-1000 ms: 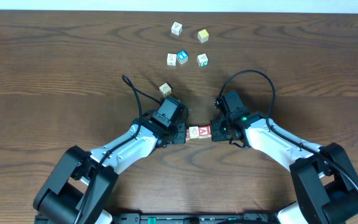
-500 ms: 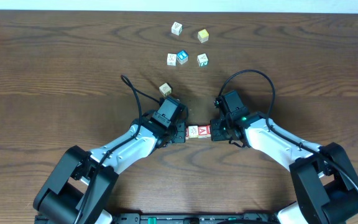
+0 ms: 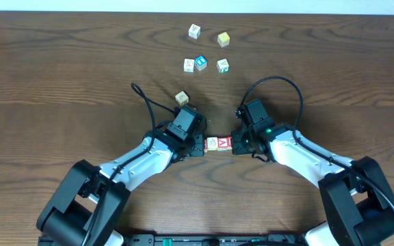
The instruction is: Lift 4 blocks
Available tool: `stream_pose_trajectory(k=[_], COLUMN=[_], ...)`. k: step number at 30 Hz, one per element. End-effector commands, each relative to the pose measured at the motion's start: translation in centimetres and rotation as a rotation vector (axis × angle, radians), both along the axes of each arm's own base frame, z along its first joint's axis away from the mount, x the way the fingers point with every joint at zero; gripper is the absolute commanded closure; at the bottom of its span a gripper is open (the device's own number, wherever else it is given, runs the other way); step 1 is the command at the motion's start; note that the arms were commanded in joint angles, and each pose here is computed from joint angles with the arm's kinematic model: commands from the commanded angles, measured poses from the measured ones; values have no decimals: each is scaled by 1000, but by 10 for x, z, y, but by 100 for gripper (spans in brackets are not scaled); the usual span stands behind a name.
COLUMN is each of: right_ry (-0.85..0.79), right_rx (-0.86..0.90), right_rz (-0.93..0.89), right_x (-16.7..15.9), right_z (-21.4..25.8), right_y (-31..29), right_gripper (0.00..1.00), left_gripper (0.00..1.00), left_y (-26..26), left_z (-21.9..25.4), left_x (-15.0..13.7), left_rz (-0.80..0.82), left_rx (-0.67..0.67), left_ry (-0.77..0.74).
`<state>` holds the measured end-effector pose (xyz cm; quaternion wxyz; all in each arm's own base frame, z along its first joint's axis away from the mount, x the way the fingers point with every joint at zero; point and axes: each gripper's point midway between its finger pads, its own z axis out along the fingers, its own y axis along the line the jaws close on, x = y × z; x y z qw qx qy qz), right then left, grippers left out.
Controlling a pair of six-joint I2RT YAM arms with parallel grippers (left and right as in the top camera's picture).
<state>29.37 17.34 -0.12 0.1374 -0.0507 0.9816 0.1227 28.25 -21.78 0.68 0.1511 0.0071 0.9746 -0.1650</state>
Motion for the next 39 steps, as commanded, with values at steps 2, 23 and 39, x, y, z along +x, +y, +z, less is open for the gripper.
stream_pose_trajectory(k=[2, 23, 39], right_ry=[81, -25, -44], right_rx=[213, 206, 170], right_rz=[125, 112, 150], right_x=[-24, -16, -24], right_z=[12, 48, 46], right_y=[51, 44, 56], right_gripper=[99, 99, 99], left_gripper=[93, 93, 93], left_y=[-30, -33, -35], left_z=[8, 23, 42], left_x=[-10, -5, -2], left_rz=[-72, -75, -81], left_rx=[-117, -145, -173], left_ry=[33, -8, -53])
